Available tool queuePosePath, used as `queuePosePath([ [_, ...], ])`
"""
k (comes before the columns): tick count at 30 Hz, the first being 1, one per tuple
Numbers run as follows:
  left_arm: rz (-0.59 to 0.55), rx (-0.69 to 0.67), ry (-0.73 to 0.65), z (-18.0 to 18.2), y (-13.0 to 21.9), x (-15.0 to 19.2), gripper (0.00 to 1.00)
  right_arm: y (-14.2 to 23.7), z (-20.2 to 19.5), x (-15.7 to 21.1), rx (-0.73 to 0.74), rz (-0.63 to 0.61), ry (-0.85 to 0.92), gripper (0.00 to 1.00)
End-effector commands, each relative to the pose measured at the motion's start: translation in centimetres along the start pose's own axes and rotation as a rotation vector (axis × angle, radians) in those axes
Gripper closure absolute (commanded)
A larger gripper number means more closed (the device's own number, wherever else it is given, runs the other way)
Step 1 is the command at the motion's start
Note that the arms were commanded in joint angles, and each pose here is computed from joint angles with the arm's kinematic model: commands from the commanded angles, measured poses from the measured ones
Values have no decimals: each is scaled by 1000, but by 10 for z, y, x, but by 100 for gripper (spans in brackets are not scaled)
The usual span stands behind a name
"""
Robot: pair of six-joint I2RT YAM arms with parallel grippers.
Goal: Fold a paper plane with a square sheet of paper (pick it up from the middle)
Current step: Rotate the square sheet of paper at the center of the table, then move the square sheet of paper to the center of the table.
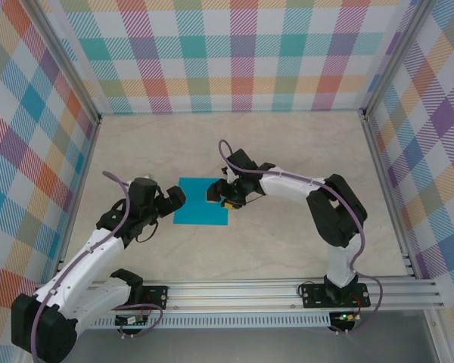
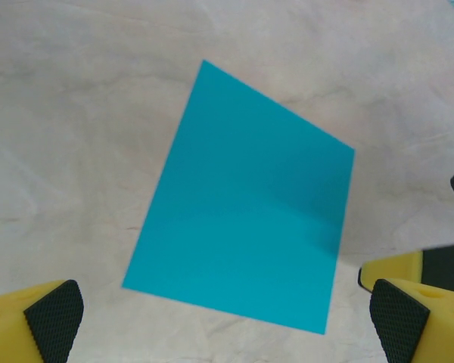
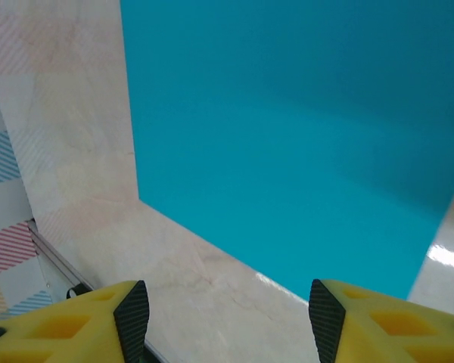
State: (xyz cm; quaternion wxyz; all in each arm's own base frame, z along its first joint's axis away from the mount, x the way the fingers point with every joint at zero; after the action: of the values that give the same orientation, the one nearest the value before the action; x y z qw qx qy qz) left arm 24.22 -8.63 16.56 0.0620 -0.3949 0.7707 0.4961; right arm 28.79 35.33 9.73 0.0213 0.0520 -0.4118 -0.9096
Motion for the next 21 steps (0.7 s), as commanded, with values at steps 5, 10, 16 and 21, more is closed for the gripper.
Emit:
queuePosePath([
  [5,76,-27,-4,19,29,15,0,-37,2,-1,72,101,-29,39],
  [10,109,27,11,14,40,22,0,-44,-17,2,161,121,-26,39],
  [16,111,2,8,22,42,25,0,-45,-57,29,280,187,-17,42],
  [21,126,-4,12,25,41,30,0,-28,-83,45,391,200,33,43],
])
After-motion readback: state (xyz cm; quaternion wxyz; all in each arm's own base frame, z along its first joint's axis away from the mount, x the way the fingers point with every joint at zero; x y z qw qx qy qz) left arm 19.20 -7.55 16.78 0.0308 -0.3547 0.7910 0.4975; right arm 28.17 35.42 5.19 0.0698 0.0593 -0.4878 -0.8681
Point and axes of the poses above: each hand's point on the last joint's axis, 136 mm out from that joint toward the fingers, its own y axis back along the fingers, its own z axis along the line the jaws close on, x = y × z, the point moved 3 cm from there along y, back along the fingers, and after that the axes turned 4 degrees about y, right-handed, at the moved point
